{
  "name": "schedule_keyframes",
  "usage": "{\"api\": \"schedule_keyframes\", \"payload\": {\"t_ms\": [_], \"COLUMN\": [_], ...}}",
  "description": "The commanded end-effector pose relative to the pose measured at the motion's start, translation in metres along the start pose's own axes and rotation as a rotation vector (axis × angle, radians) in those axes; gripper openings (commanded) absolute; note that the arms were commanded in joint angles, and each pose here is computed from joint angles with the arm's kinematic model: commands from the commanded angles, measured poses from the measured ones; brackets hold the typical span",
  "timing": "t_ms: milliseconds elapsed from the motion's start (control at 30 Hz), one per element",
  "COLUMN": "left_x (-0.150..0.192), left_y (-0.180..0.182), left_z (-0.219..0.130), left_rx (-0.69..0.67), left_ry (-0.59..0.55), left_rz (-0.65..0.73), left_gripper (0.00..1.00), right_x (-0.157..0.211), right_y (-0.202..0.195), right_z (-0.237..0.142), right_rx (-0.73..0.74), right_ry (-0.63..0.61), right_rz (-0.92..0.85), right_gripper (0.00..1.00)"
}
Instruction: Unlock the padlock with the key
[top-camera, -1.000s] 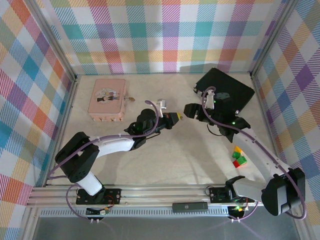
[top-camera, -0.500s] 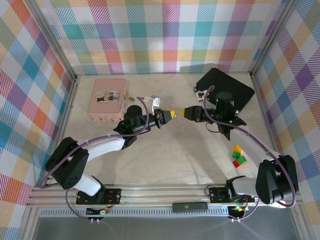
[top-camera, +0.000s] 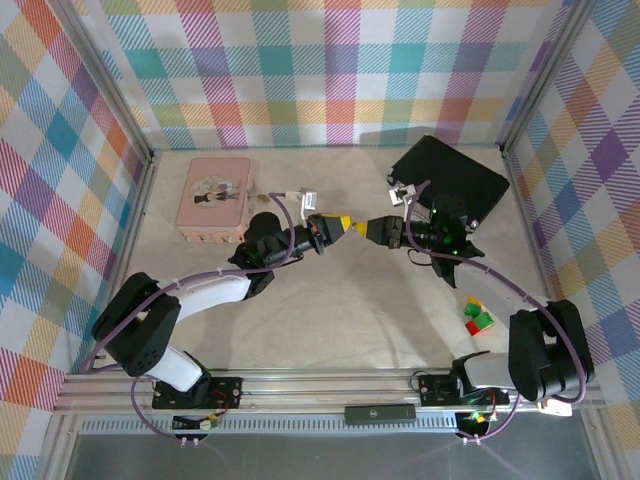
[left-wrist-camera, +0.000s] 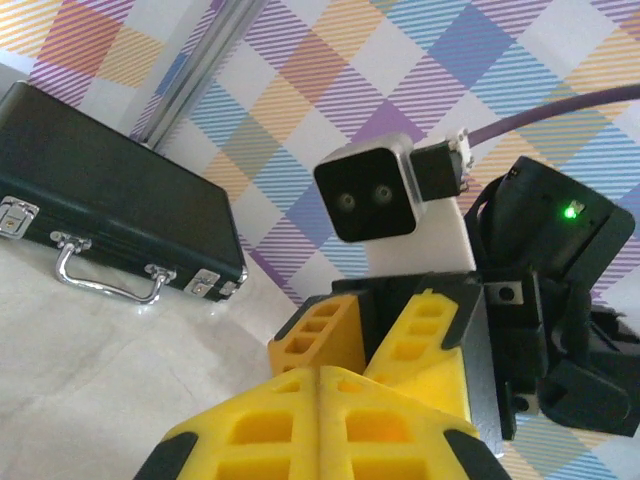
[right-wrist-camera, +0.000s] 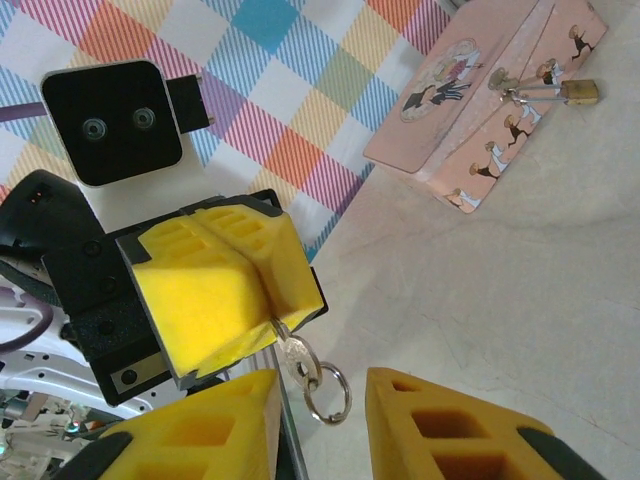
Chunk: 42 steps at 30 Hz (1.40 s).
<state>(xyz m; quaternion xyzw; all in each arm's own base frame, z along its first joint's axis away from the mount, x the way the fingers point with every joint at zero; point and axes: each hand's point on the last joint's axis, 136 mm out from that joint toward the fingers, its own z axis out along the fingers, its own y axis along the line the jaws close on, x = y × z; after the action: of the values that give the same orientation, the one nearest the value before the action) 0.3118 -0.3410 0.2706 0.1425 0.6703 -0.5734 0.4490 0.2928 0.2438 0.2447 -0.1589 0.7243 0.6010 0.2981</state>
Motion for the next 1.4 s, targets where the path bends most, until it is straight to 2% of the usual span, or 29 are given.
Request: {"api": "schedule_keyframes", "payload": {"t_ms": [0,200,367,433,467,500,533,567,633,667,833,900,967,1033,1100,1233,1367], "left_x": [-0.009,-0.009,-0.010,-0.011,-0.012,-0.014,-0.015,-0.018,-0.025,-0.029,-0.036,-0.034,-0.040,-0.061,-0.088,-0.136,-0.175], "left_y": [-0.008,-0.008,-0.007,-0.006,-0.005,-0.002,0.003,0.007,0.021,0.026,0.063,0.088,0.117,0.144,0.160,0.197,0.233], "left_z": [0.001,0.003,0.001,0.000,0.000,-0.002,-0.004,-0.007,-0.017,-0.022,-0.046,-0.060,-0.086,-0.124,-0.152,-0.201,-0.233], "left_rx": [0.064,0.074,0.072,0.064,0.055,0.040,0.018,-0.001,-0.052,-0.064,-0.201,-0.354,-0.604,-0.888,-1.033,-1.194,-1.387], "left_ry": [-0.045,-0.046,-0.063,-0.073,-0.080,-0.087,-0.096,-0.107,-0.129,-0.137,-0.136,-0.113,-0.084,-0.064,-0.078,-0.138,-0.143], "left_rz": [-0.018,-0.031,-0.043,-0.053,-0.057,-0.063,-0.073,-0.077,-0.104,-0.117,-0.160,-0.150,-0.110,-0.015,0.058,0.051,0.114], "left_gripper": [0.00,0.00,0.00,0.00,0.04,0.23,0.49,0.68,0.97,1.00,1.00,1.00,1.00,1.00,1.00,1.00,1.00], "right_x": [-0.005,-0.006,-0.006,-0.006,-0.006,-0.007,-0.005,-0.005,-0.001,0.000,0.009,0.012,0.015,0.015,0.015,0.009,0.007], "right_y": [0.012,0.015,0.012,0.010,0.010,0.011,0.010,0.010,0.007,0.006,-0.009,-0.020,-0.030,-0.039,-0.044,-0.055,-0.064], "right_z": [0.005,0.006,0.004,0.003,0.003,0.003,0.003,0.002,0.000,-0.001,-0.010,-0.014,-0.019,-0.022,-0.024,-0.026,-0.021], "right_rx": [-0.070,-0.078,-0.063,-0.055,-0.050,-0.046,-0.036,-0.025,0.018,0.038,0.184,0.260,0.329,0.393,0.433,0.500,0.507], "right_ry": [-0.021,-0.043,-0.069,-0.074,-0.074,-0.069,-0.061,-0.055,-0.032,-0.024,0.016,0.022,0.023,0.024,0.024,0.025,0.021], "right_rz": [-0.047,-0.040,-0.039,-0.039,-0.037,-0.044,-0.050,-0.058,-0.071,-0.077,-0.117,-0.106,-0.104,-0.109,-0.117,-0.119,-0.114], "right_gripper": [0.27,0.20,0.02,0.00,0.00,0.00,0.00,0.00,0.00,0.00,0.00,0.00,0.00,0.00,0.00,0.00,0.00]}}
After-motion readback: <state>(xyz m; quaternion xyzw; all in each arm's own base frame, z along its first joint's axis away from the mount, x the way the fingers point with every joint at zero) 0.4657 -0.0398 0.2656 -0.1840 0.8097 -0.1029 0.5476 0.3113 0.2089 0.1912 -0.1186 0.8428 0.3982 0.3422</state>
